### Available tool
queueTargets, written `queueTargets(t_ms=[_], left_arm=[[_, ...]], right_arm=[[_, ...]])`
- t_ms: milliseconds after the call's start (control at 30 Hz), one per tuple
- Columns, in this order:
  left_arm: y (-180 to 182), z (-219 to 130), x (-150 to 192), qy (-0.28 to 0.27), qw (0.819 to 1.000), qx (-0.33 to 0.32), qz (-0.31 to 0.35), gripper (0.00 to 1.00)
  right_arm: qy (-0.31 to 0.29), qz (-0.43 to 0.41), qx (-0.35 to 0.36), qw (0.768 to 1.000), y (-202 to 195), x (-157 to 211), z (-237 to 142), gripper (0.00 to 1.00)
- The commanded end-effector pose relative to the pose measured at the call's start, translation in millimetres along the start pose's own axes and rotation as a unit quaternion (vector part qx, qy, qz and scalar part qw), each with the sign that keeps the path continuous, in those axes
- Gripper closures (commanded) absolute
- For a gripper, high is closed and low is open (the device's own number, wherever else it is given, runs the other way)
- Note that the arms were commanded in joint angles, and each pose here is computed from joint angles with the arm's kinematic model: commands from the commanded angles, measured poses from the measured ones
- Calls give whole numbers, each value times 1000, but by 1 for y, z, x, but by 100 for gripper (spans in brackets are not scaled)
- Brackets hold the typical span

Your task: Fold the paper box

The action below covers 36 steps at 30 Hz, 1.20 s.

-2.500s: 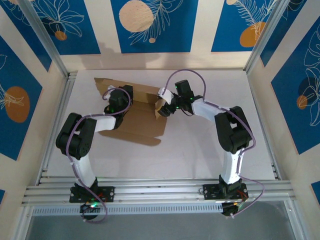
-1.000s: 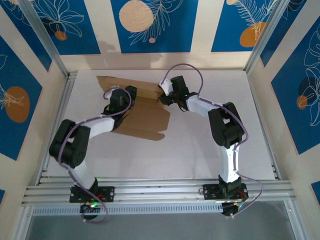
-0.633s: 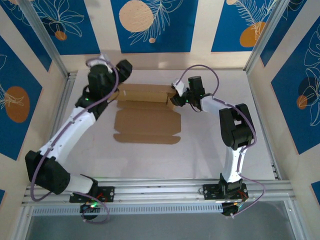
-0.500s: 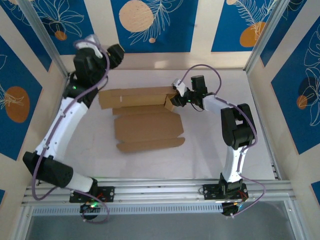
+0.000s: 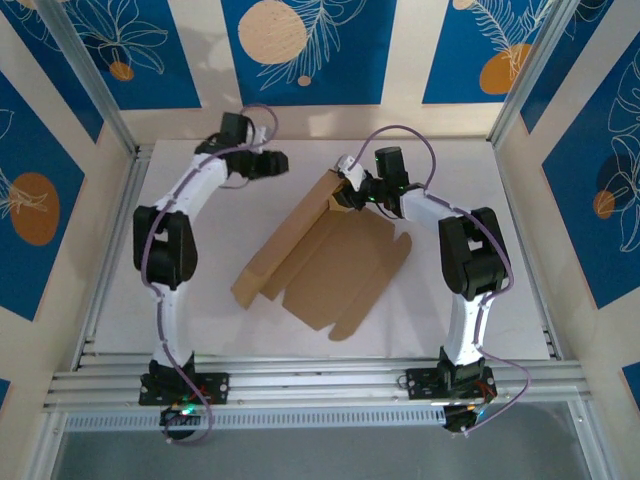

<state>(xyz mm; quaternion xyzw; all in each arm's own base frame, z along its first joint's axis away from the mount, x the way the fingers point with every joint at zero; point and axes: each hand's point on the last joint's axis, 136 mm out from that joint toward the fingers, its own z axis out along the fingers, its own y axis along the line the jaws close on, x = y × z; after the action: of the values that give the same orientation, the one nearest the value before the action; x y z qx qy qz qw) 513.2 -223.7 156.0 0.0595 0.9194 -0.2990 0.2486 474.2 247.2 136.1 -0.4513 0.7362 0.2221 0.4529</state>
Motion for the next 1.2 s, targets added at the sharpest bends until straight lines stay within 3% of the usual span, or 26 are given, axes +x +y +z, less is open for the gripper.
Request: queueTargets(t_ms=[0,300,567,867,1167], left_arm=[[-64,3,13,1,994,106,20,43],[-67,28,22,-12,989,143,-37,47],[-72,46,30,-17,980,182,-81,49],[-83,54,29,-27,960,238,-141,53],[-92,57,31,-27,953,257,-159,55]], right_arm=[[7,2,22,1000,-8,8,4,71],[78,-7,70,994,-20,37,22,74],[112,20,118,987,-28,36,29,81],[167,26,242,955,-51,47,40,76],[180,23,285,941,-58,46,44,81]])
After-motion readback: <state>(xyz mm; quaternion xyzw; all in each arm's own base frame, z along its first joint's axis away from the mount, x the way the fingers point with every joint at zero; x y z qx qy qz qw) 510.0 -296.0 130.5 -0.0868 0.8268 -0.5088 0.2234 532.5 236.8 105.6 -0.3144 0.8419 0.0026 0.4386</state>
